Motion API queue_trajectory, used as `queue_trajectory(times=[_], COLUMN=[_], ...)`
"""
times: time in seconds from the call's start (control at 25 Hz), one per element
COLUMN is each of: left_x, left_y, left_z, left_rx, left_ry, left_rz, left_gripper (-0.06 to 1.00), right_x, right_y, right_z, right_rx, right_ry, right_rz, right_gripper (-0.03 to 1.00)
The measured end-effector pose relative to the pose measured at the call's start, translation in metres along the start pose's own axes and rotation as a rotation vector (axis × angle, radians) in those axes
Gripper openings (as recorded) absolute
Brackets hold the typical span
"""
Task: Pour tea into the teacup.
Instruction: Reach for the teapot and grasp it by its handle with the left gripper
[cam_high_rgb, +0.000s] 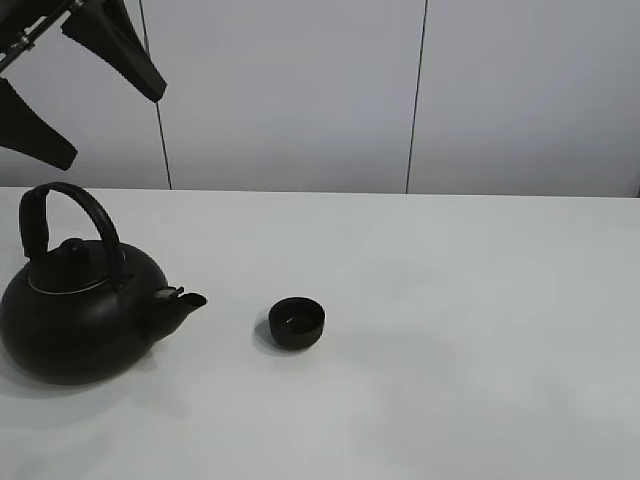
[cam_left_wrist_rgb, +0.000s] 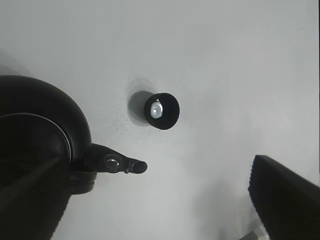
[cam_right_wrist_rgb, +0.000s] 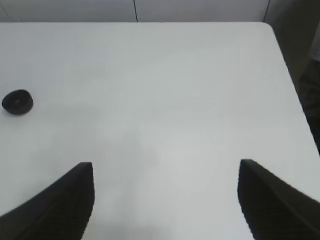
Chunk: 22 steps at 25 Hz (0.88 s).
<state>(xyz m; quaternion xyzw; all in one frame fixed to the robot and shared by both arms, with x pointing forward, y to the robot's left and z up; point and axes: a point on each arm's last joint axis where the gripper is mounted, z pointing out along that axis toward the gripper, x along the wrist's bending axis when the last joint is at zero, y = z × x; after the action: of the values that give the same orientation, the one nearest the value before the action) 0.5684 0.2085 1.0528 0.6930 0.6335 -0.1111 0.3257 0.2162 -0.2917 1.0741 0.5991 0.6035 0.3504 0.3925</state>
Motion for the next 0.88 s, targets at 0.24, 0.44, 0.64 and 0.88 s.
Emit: queue_trajectory(times=[0.24,0.44,0.64,0.88], left_x=[0.000,0.000,0.000,0.000], left_y=[0.000,0.000,0.000,0.000], left_z=[0.000,0.000,0.000,0.000], left_rx=[0.000,0.000,0.000,-0.001], left_ry=[0.000,0.000,0.000,0.000], left_rz=[0.000,0.000,0.000,0.000], left_gripper=[0.70,0.70,0.70,0.70], right_x=[-0.001,-0.003,-0.005,-0.005], right_y=[-0.019,-0.020,-0.020,-0.020], right_z=[0.027,0.032,0.032,0.032], right_rx=[0.077,0.073,0.066,0.063], right_ry=[0.053,0.033,0.014,0.014], right_rz=[-0.027,-0.010,0.006,0.006], right_gripper=[0.55,0.55,0.55,0.55])
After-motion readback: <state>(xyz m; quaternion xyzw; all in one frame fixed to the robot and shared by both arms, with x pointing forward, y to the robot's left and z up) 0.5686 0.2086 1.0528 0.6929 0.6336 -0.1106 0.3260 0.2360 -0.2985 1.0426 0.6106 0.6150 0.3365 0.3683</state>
